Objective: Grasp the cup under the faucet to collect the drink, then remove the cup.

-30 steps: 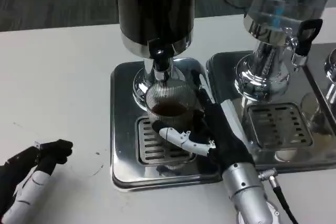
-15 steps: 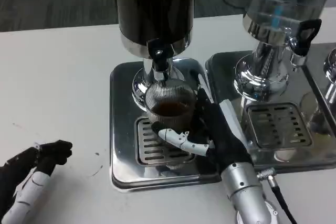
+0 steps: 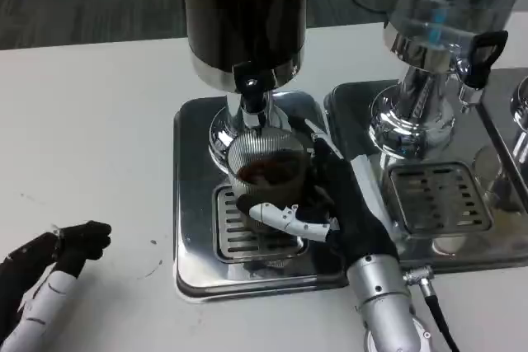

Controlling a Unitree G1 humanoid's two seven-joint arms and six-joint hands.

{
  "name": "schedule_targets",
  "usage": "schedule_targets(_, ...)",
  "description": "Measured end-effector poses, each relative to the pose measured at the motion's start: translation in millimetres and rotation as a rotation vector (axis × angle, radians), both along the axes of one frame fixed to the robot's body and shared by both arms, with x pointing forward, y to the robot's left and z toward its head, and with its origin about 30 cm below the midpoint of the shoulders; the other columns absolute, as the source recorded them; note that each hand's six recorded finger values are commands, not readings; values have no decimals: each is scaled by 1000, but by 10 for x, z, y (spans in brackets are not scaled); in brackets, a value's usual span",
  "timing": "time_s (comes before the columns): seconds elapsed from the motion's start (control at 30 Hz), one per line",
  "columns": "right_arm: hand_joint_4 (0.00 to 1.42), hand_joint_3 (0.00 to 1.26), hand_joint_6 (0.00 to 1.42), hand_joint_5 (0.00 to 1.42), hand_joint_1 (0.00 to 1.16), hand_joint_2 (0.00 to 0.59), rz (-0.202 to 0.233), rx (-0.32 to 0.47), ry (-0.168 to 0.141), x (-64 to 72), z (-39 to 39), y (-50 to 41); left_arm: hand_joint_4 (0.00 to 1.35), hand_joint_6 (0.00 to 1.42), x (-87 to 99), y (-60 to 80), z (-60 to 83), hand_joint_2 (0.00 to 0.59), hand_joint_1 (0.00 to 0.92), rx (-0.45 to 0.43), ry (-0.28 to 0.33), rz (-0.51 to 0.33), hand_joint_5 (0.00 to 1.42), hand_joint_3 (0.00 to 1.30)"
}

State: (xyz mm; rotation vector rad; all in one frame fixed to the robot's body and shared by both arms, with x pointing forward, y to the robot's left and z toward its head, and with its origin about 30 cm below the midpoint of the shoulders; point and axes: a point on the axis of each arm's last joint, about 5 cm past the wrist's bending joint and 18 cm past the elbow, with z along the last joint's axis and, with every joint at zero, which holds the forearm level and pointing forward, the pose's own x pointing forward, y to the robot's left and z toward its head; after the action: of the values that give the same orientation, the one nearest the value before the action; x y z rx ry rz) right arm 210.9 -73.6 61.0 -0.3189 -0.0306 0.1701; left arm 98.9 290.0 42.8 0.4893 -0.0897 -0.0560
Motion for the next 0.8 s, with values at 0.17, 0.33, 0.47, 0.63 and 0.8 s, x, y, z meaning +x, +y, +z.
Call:
schedule_targets(0.17, 558, 307, 1092, 707, 939, 173, -20, -9, -9, -18, -13, 13, 435, 347, 5, -3, 6, 162, 0, 1, -5, 0, 437, 463)
schedule_targets(0.33, 593, 387, 1144, 754, 946, 164, -30, -10, -14, -20, -19, 12, 435, 346, -5, -2, 3, 161, 0, 1, -4, 3, 433, 463)
schedule_targets(0.47, 610, 438, 1159, 771, 953, 165, -40, -10, -17, -21, -21, 14, 435, 345, -7, -2, 2, 161, 0, 1, -3, 4, 432, 463)
schedule_targets(0.63, 610, 463, 1171, 771, 948, 165, -50, -8, -20, -25, -26, 12, 435, 345, -6, -2, 3, 161, 0, 2, -4, 4, 432, 463)
schedule_targets(0.8, 610, 468, 1172, 771, 946, 169, -55, -7, -28, -27, -22, 12, 435, 345, -5, -2, 3, 161, 0, 2, -4, 3, 432, 463)
